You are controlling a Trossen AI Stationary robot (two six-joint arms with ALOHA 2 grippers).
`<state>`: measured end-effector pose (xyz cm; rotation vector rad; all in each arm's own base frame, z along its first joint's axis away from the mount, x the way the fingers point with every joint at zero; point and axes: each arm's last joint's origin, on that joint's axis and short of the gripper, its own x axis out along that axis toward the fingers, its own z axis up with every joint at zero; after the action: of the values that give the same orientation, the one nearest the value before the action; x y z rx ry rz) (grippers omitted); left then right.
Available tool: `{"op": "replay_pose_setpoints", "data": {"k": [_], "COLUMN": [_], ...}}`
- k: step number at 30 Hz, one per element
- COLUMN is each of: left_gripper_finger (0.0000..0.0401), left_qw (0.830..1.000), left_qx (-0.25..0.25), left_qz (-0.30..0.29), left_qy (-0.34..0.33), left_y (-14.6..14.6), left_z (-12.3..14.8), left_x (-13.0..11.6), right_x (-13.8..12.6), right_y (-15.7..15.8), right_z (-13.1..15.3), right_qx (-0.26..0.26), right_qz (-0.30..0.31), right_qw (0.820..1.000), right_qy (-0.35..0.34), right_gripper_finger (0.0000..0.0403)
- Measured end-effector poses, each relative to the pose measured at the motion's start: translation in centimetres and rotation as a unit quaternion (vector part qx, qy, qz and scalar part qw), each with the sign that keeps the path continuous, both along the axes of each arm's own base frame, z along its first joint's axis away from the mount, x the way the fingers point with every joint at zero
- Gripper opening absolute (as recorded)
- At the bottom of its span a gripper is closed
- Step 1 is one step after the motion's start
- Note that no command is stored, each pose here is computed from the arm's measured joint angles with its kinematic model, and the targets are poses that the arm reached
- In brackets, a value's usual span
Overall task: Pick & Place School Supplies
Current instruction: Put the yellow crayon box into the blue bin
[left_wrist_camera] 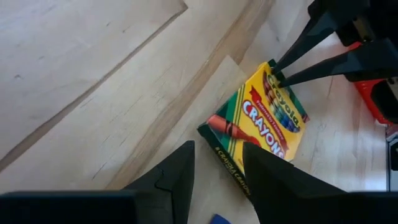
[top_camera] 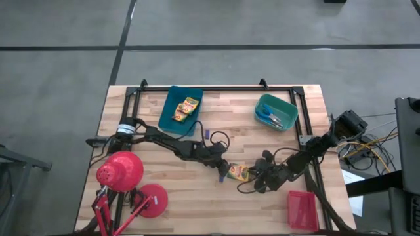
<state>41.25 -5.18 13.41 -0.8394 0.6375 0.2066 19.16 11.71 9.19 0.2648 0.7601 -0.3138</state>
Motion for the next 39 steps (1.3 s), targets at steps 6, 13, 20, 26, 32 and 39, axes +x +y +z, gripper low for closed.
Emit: {"op": "replay_pose_setpoints", "data": {"k": [6,13,20,26,32,39], "left_gripper_finger": [0.014,0.014,0.014,0.014,0.014,0.014], "left_qw": [1.0,1.0,1.0,1.0,1.0,0.999], "left_qx": [0.0,-0.001,-0.001,0.011,0.014,0.016], "left_qz": [0.0,-0.001,-0.002,-0.01,-0.01,-0.012], "left_qy": [0.0,-0.002,-0.002,-0.003,0.024,0.036], "left_y": [-0.02,-0.08,-0.15,-0.13,-0.08,-0.06], "left_z": [-0.01,0.03,0.03,0.04,-0.33,-0.4], "left_x": [-0.01,0.01,0.0,0.0,-0.36,-0.57], "right_x": [-0.02,-0.01,-0.02,0.0,0.18,0.89], "right_y": [-0.02,-0.01,-0.01,0.0,-0.22,-0.87], "right_z": [-0.02,-0.02,-0.03,-0.03,0.0,0.16], "right_qx": [-0.001,0.0,0.0,0.001,0.003,0.0], "right_qz": [0.0,0.0,0.0,0.0,-0.006,-0.007], "right_qw": [1.0,1.0,1.0,1.0,1.0,1.0], "right_qy": [0.001,0.001,0.0,-0.001,-0.003,-0.012], "right_gripper_finger": [0.0052,0.0052,0.0052,0.0052,0.0052,0.0052]}}
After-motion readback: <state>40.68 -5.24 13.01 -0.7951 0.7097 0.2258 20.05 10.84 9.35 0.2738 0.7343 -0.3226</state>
